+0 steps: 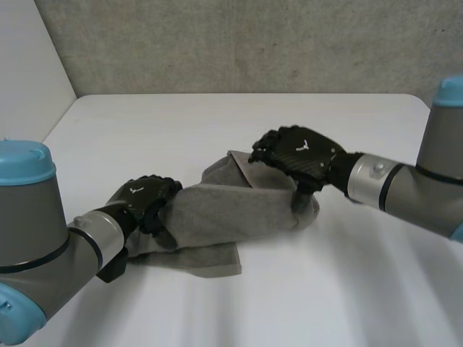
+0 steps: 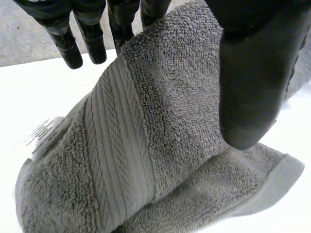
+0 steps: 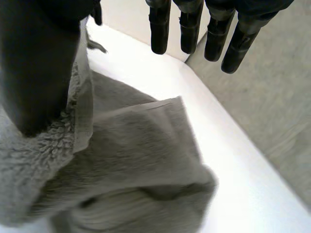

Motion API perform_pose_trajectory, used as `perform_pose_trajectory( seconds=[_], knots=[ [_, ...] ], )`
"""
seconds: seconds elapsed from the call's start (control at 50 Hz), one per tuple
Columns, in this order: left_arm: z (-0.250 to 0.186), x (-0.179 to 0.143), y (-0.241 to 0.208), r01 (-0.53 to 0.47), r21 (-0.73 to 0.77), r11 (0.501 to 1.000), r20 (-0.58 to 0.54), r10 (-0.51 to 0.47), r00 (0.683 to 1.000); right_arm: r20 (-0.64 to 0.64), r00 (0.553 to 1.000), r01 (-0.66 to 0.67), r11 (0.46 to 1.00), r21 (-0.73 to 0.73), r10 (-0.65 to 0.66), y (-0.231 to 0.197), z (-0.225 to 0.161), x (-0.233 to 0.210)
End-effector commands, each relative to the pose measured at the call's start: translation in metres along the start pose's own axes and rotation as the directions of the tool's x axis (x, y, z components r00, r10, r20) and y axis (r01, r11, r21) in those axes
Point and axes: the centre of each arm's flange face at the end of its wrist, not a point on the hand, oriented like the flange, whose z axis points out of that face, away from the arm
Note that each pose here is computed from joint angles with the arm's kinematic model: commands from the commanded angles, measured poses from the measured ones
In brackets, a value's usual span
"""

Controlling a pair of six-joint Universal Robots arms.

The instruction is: Fold the towel.

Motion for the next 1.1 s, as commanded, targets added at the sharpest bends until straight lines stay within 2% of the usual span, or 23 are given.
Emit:
perform_pose_trajectory(
  seconds=[0.02,0.1,0.14,0.26,0.3,0.36,0.4,0.44,0.52,0.6,0.7,0.86,1.0,1.06,1.1],
  knots=[
    [-0.007,0.001,0.001,-0.023,0.002,1.000,0.001,0.023,1.000,0.095,0.982,0.163,0.987,0.012,-0.163,0.000,0.015,0.005],
    [-0.010,0.001,-0.001,-0.025,0.008,1.000,-0.001,0.025,1.000,0.158,0.958,0.240,0.971,0.007,-0.238,0.003,0.022,-0.005],
    [-0.012,0.002,-0.002,-0.027,0.014,1.000,-0.002,0.027,1.000,0.206,0.922,0.335,0.942,0.000,-0.328,0.007,0.024,-0.009],
    [-0.018,0.003,-0.003,-0.031,0.020,0.999,-0.002,0.031,1.000,0.229,0.868,0.449,0.893,0.017,-0.441,-0.001,0.019,-0.009],
    [-0.020,0.003,0.000,-0.032,0.013,0.999,-0.001,0.032,0.999,0.222,0.867,0.454,0.891,0.023,-0.447,-0.007,0.014,-0.006],
    [-0.024,0.000,0.004,-0.085,-0.002,0.996,0.009,0.085,0.996,0.216,0.866,0.456,0.890,0.024,-0.450,-0.015,0.007,-0.007],
    [-0.028,-0.001,0.011,-0.154,-0.024,0.988,0.015,0.154,0.988,0.221,0.869,0.450,0.893,0.020,-0.443,-0.017,0.002,-0.008],
    [-0.029,-0.002,0.012,-0.171,-0.030,0.985,0.020,0.172,0.985,0.231,0.871,0.442,0.897,0.021,-0.434,-0.024,-0.007,-0.012],
    [-0.031,-0.006,0.012,-0.184,-0.031,0.982,0.033,0.185,0.982,0.244,0.876,0.426,0.905,0.013,-0.416,-0.028,-0.013,-0.014],
    [-0.032,-0.008,0.011,-0.186,-0.030,0.982,0.037,0.187,0.982,0.289,0.897,0.358,0.933,-0.027,-0.336,-0.025,-0.024,-0.015],
    [-0.033,-0.007,0.004,-0.193,-0.003,0.981,0.041,0.193,0.980,0.330,0.900,0.313,0.949,-0.035,-0.285,-0.031,-0.035,-0.019],
    [-0.039,-0.002,-0.006,-0.206,0.041,0.978,0.035,0.205,0.978,0.275,0.896,0.358,0.934,0.016,-0.348,-0.034,-0.032,-0.003],
    [-0.042,0.007,0.000,-0.216,0.036,0.976,0.006,0.216,0.976,0.269,0.848,0.462,0.886,0.047,-0.457,-0.008,-0.006,0.002],
    [-0.042,0.011,0.003,-0.223,0.033,0.974,-0.008,0.223,0.975,0.271,0.810,0.522,0.850,0.069,-0.520,0.005,0.017,-0.008],
    [-0.042,0.012,0.005,-0.224,0.029,0.974,-0.013,0.224,0.974,0.268,0.802,0.536,0.841,0.072,-0.534,0.009,0.023,-0.012]
  ],
)
